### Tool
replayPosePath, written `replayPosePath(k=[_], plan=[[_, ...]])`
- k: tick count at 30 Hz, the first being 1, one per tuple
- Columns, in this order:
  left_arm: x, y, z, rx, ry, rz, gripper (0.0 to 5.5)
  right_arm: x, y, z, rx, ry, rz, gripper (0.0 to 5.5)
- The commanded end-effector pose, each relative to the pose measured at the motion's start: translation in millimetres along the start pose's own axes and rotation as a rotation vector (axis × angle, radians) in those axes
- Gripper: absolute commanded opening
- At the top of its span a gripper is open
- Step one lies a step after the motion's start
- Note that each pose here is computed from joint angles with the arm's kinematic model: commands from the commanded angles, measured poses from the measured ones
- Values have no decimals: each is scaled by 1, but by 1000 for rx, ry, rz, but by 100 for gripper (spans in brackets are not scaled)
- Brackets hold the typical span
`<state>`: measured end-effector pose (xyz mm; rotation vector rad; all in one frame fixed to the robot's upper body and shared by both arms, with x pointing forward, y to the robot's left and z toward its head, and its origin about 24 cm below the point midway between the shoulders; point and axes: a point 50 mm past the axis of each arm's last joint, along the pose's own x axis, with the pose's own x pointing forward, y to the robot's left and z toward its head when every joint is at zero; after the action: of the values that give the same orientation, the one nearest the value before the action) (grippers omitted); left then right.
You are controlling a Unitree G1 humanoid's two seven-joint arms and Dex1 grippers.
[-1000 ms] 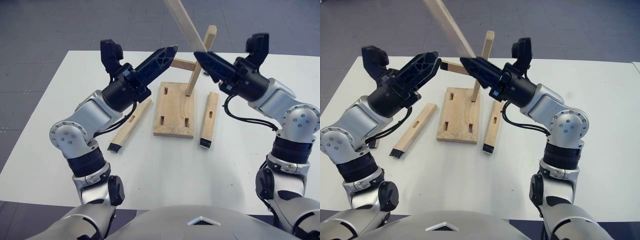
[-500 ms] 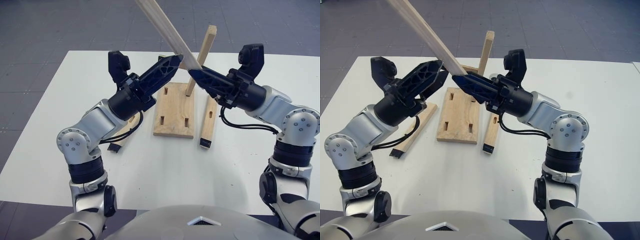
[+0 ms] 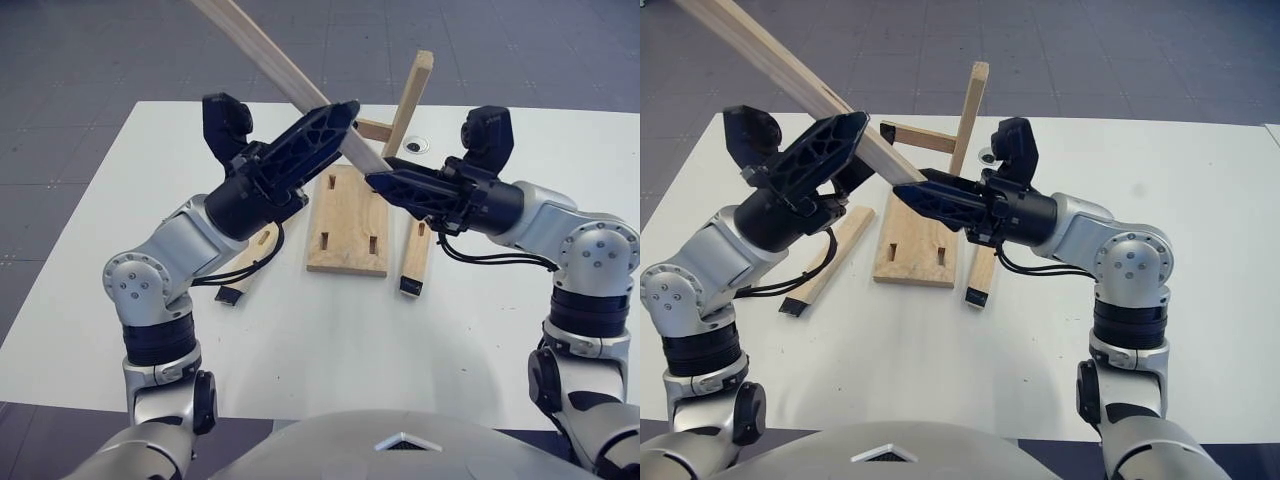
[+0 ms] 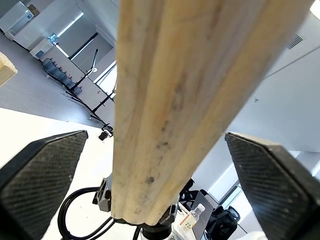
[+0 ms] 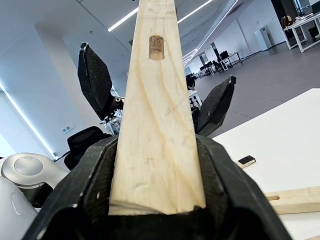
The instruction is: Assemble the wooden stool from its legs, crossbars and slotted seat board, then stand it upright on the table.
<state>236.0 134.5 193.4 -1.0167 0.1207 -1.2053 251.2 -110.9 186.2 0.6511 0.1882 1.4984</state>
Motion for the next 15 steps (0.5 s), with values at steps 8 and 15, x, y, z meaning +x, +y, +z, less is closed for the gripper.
replayPosePath(k=[8,15], plan=[[1,-1,1,18,21,-12,331,-3,-4,0,-17,29,-15,205],[0,-1,1,23,22,-8,234,-2,-4,-1,-5,36,-7,205]])
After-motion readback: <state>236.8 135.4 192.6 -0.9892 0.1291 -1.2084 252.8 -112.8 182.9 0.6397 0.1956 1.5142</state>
